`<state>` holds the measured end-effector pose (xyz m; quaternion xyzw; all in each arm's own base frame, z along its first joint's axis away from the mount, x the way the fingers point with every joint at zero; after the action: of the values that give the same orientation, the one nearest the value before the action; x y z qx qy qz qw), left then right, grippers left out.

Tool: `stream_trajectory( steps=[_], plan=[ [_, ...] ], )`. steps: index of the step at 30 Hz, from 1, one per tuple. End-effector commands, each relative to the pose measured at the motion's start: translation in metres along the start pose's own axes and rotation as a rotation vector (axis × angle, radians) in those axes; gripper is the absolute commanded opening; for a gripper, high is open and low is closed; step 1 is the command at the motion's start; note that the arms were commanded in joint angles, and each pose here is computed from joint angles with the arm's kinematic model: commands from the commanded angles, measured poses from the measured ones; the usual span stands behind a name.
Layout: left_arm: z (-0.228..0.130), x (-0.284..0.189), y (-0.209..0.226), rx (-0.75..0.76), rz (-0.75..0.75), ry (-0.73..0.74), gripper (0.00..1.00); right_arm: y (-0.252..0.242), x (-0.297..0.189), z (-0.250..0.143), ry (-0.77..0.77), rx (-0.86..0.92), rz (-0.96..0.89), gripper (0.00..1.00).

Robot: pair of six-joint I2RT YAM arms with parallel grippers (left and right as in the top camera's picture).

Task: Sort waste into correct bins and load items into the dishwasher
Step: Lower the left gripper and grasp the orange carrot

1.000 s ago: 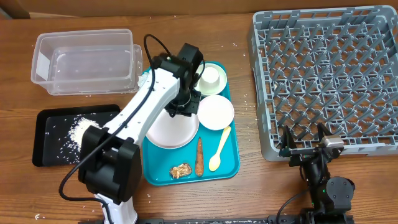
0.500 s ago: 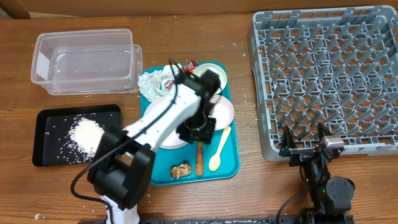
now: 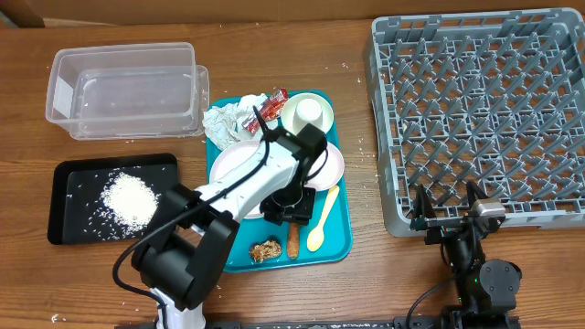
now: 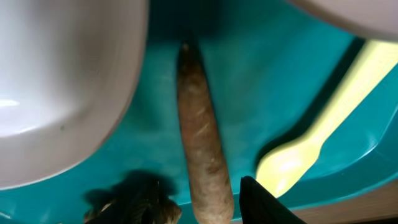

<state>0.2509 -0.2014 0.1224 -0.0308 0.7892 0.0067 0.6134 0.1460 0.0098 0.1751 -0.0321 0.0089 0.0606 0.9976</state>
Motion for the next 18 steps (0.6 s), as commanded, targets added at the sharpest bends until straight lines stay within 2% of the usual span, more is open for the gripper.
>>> stream_trajectory(
  steps=[1,8,11,18],
  plan=[
    [-0.005,0.009,-0.001,0.024,0.021,-0.003,0.47,0.0,0.0,-0.002,-0.002,-0.004,-0.006,1.0],
    [-0.009,0.017,0.003,0.013,0.047,0.004,0.49,0.0,0.0,-0.002,-0.002,-0.004,-0.006,1.0],
    [-0.011,0.022,0.005,0.013,0.054,0.012,0.45,0.0,0.0,-0.002,-0.002,-0.004,-0.006,1.0],
    [-0.009,0.024,-0.002,0.07,-0.028,0.022,0.42,0.0,0.0,-0.002,-0.002,-0.004,-0.006,1.0]
  ],
)
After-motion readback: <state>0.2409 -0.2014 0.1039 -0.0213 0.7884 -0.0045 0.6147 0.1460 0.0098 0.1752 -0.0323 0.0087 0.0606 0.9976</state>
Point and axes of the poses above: each gripper's point midway between its finger pads, its own x axis out along the fingers, its own y axis along the line the jaws close on, z = x × y, the point moved 10 cm from there along -x, back along the fingers, and after that the axes turned 12 degrees about -x, right-handed, at the moved point
